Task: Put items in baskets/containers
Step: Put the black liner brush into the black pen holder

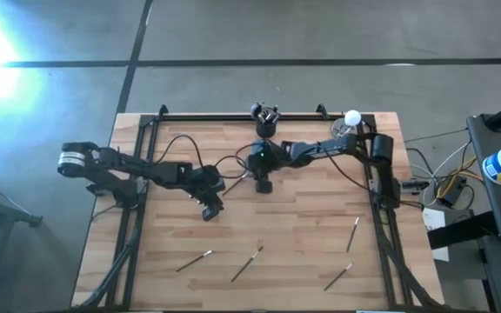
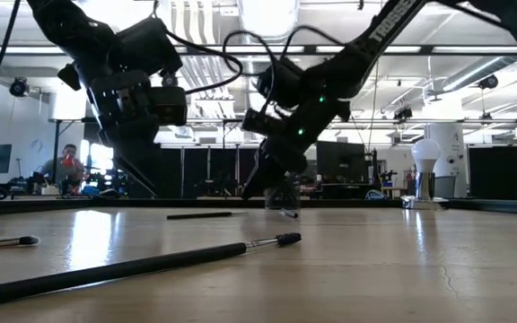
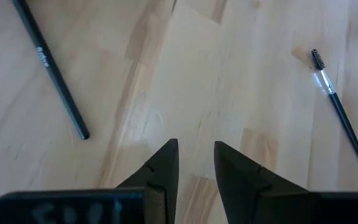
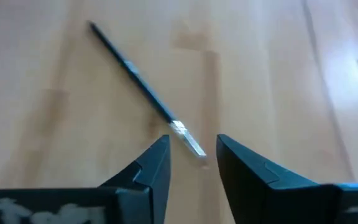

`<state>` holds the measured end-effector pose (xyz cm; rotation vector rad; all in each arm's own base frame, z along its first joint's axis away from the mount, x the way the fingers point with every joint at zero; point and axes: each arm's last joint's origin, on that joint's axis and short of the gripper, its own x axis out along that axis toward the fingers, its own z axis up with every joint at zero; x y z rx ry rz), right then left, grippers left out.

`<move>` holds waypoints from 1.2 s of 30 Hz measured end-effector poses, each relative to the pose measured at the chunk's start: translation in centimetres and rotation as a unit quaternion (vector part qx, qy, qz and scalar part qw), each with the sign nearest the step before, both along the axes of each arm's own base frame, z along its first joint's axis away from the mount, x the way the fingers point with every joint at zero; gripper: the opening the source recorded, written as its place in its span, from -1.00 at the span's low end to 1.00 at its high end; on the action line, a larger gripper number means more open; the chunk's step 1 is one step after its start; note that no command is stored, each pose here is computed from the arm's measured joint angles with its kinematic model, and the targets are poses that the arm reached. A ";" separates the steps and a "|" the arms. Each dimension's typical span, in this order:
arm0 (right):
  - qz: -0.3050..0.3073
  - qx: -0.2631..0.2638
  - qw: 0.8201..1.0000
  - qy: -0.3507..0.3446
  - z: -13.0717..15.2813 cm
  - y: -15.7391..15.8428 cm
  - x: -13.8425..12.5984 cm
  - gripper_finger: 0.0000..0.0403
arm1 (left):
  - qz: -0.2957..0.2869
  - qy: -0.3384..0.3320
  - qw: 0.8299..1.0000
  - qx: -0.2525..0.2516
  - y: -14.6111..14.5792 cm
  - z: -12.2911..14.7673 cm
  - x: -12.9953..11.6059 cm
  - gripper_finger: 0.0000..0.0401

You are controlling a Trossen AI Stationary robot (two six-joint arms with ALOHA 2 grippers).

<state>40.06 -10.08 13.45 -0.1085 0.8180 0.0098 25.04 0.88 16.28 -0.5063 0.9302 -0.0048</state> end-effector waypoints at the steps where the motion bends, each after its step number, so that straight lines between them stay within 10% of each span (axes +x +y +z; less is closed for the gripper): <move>1: 0.004 0.004 1.000 0.003 -0.4 -0.4 0.0 -0.34 | -0.001 0.001 1.000 -0.001 0.0 0.0 0.0 -0.53; 11: 0.041 0.047 0.997 0.037 -2.4 -1.5 1.9 -0.33 | -0.002 0.022 1.000 0.004 0.4 0.1 -0.7 -0.53; 22: 0.058 0.054 0.994 0.074 -2.6 0.0 1.2 -0.89 | 0.063 0.022 0.998 -0.005 1.5 0.4 -0.8 -0.53; 36: 0.123 0.035 0.990 0.057 0.8 4.3 1.1 -0.94 | 0.072 0.019 0.997 -0.006 2.6 0.6 -0.8 -0.53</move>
